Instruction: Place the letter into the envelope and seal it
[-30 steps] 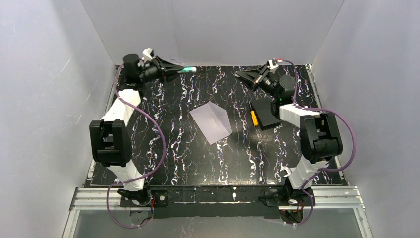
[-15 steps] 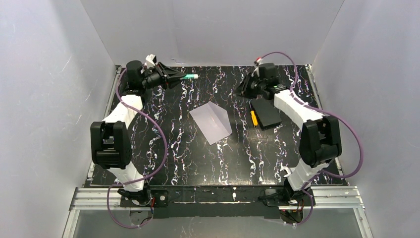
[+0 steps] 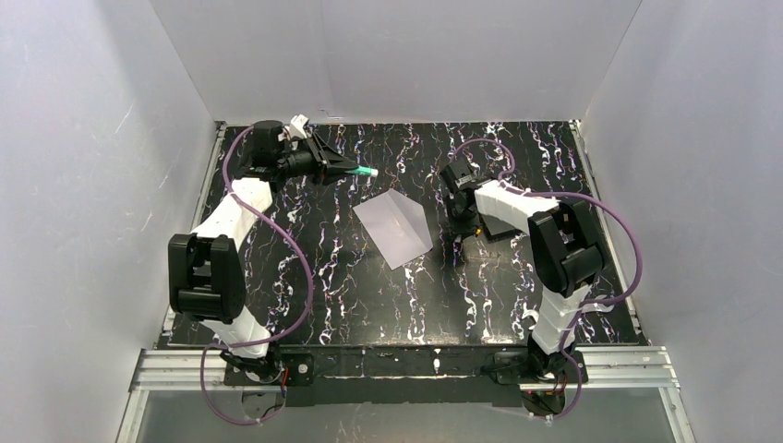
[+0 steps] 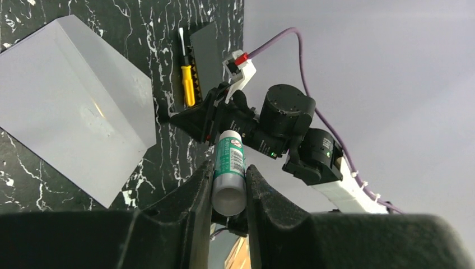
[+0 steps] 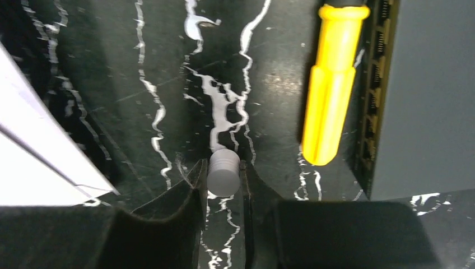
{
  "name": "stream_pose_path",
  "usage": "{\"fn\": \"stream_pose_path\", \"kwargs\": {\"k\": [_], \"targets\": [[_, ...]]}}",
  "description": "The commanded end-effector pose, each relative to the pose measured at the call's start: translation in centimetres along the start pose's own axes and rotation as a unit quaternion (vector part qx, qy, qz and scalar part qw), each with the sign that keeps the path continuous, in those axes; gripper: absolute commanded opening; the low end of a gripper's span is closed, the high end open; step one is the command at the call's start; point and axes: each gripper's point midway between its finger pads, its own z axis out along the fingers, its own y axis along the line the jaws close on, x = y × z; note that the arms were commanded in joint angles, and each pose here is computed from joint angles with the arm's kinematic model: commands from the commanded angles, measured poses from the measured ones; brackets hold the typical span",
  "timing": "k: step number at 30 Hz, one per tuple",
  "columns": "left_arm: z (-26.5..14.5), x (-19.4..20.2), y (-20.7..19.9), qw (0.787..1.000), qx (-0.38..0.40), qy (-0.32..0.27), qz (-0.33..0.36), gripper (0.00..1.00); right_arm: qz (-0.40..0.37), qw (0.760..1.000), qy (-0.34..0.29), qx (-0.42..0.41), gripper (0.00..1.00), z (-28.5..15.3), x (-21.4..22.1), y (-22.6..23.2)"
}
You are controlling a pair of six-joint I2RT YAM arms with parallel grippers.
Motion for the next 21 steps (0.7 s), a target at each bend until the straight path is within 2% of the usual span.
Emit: {"fn": "stream_pose_path", "kwargs": {"k": [1,7,10,13,15,17,21], "targets": [[-1.1,1.0,-1.7,0.999,-0.009,0.006,0.050,0.00,-0.019,0.999,-0.007,0.044,0.34,0.4,0.3,-1.8],[-0.9,1.6,-1.3,0.998,-0.018,0.018,0.051,0.00,-0.012,1.000,-0.027,0.009,0.66,-0.4,-0.2,-0.5],[-0.9,1.8,-1.3,0.998,-0.022,0.023,0.054,0.00,-0.005,0.998,-0.056,-0.012,0.72,-2.7,-1.9,0.2],[-0.9,2.1,-1.5,0.998,-0.016,0.033,0.058,0.00,-0.007,0.996,-0.087,-0.021,0.74,-5.5,-3.8,0.6],[-0.9,2.5,-1.9,0.997,-0.006,0.047,0.067,0.00,-0.024,0.989,-0.127,-0.066,0.74,-8.0,-5.5,2.0],[-1.0,3.1,-2.5,0.994,0.007,0.069,0.084,0.00,-0.065,0.971,-0.171,-0.155,0.74,-10.5,-6.8,4.9],[-1.9,4.7,-4.4,0.983,0.048,0.134,0.115,0.00,-0.162,0.887,-0.246,-0.357,0.75,-16.7,-7.6,11.7]]}}
